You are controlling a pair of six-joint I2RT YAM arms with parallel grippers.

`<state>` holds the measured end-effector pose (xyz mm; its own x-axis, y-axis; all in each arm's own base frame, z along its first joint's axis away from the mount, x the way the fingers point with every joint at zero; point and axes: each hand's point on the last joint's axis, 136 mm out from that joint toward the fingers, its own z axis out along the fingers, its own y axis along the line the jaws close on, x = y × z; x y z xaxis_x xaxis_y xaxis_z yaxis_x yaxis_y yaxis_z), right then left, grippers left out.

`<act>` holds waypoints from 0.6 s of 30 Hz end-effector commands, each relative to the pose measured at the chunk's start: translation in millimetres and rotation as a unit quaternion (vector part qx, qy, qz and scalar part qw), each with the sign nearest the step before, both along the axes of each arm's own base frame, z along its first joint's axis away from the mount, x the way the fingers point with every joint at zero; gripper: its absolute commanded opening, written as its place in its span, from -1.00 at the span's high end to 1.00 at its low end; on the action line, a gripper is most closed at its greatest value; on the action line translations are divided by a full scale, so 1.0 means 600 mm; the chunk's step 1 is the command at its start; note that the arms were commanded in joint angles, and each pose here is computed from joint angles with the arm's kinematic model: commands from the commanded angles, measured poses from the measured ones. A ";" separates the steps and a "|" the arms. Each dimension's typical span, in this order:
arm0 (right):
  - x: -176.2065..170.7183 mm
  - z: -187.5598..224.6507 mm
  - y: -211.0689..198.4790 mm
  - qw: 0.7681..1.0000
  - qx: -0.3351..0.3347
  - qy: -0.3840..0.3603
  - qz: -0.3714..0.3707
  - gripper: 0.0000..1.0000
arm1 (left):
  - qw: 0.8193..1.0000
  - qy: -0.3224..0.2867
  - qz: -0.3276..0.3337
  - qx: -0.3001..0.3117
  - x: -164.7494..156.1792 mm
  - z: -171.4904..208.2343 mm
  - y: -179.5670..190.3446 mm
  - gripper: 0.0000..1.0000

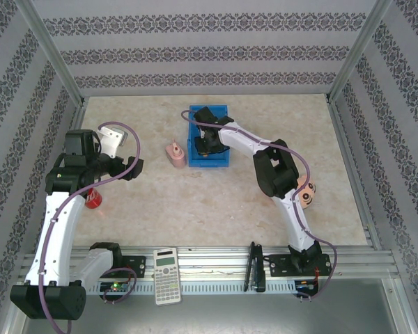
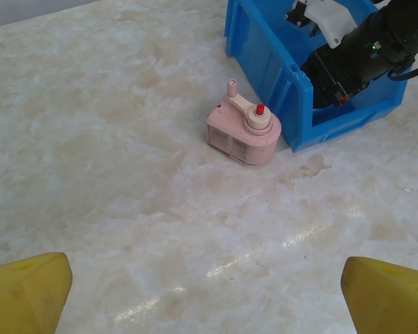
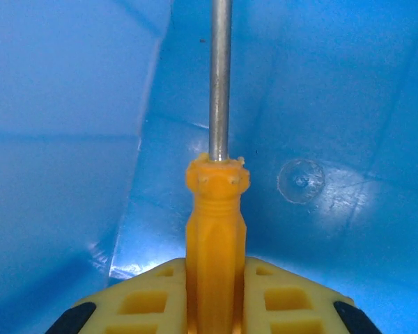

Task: Put the screwdriver in the bin

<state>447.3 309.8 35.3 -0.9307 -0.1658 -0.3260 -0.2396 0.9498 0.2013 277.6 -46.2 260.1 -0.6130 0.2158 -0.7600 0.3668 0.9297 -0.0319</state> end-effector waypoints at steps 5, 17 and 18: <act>0.012 0.002 -0.003 1.000 0.003 0.001 -0.005 0.56 | 1.000 0.018 -0.015 -0.010 -0.009 -0.009 -0.012 -0.99; 0.016 0.014 -0.013 1.000 -0.008 -0.009 -0.004 0.34 | 1.000 0.020 -0.014 -0.012 -0.007 -0.008 -0.013 -0.99; 0.017 0.019 -0.013 1.000 -0.008 -0.012 -0.004 0.33 | 1.000 0.020 -0.013 -0.013 -0.006 -0.007 -0.012 -0.99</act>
